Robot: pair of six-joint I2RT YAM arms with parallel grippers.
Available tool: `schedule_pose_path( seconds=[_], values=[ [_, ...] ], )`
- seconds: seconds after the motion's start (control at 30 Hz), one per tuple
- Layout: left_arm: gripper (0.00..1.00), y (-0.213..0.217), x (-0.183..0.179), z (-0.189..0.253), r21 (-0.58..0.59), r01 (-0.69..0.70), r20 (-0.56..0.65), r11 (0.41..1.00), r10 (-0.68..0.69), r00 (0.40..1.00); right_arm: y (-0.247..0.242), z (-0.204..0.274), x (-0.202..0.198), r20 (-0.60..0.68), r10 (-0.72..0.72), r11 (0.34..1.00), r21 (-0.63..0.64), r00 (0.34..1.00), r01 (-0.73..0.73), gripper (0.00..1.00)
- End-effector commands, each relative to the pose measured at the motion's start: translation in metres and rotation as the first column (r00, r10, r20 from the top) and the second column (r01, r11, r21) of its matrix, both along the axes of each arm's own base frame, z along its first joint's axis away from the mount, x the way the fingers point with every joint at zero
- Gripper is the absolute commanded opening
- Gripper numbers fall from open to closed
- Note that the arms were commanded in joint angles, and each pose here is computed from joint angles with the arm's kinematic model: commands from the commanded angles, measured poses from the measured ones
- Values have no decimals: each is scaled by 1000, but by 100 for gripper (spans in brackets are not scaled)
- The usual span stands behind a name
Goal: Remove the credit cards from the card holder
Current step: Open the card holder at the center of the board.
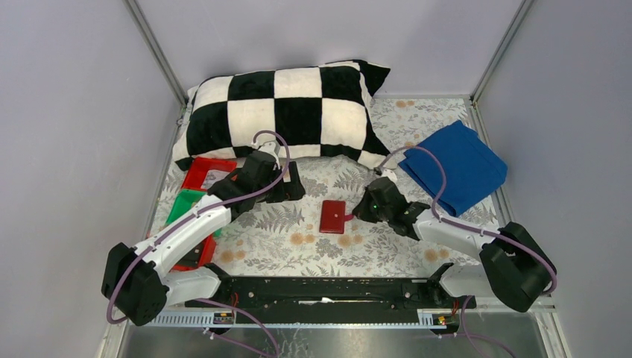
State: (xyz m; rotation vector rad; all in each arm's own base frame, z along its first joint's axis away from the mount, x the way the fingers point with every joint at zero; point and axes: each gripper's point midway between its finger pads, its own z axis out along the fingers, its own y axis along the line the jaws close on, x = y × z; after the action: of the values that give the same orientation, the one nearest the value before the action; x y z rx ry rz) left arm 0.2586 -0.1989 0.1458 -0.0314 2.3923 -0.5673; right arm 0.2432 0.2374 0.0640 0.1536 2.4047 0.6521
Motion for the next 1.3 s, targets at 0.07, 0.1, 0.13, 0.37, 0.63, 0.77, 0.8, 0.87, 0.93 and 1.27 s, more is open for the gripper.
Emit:
schedule_pose_path(
  seconds=[0.07,0.1,0.13,0.37,0.63,0.77,0.8,0.87,0.93,1.27],
  values=[
    [99,-10,4,9,-31,19,36,999,-18,999,22,44,1,46,75,976,204,996,-83,0],
    [99,-10,5,9,-27,20,39,999,-19,999,27,52,2,56,92,971,216,994,-102,0],
    [99,-9,5,9,-21,20,45,1000,-19,999,31,60,2,67,109,966,228,992,-122,0],
    [99,12,10,21,56,-50,86,997,45,995,45,92,9,105,137,947,278,985,-161,0],
    [99,16,1,15,43,-49,72,998,46,996,50,91,9,91,149,942,291,985,-169,0],
    [99,14,-4,8,28,-39,53,999,37,998,33,70,9,70,109,972,201,992,-121,0],
    [99,13,-5,7,28,-37,50,999,35,998,29,67,8,71,109,976,183,992,-120,0],
    [99,13,-6,5,26,-35,45,999,34,998,22,59,5,58,104,982,152,993,-112,0],
    [99,13,-6,3,25,-31,45,999,30,999,19,54,1,46,109,984,136,993,-114,0],
    [99,4,-2,-1,19,-3,29,1000,3,1000,17,60,2,49,140,986,89,989,-144,0]
  ],
)
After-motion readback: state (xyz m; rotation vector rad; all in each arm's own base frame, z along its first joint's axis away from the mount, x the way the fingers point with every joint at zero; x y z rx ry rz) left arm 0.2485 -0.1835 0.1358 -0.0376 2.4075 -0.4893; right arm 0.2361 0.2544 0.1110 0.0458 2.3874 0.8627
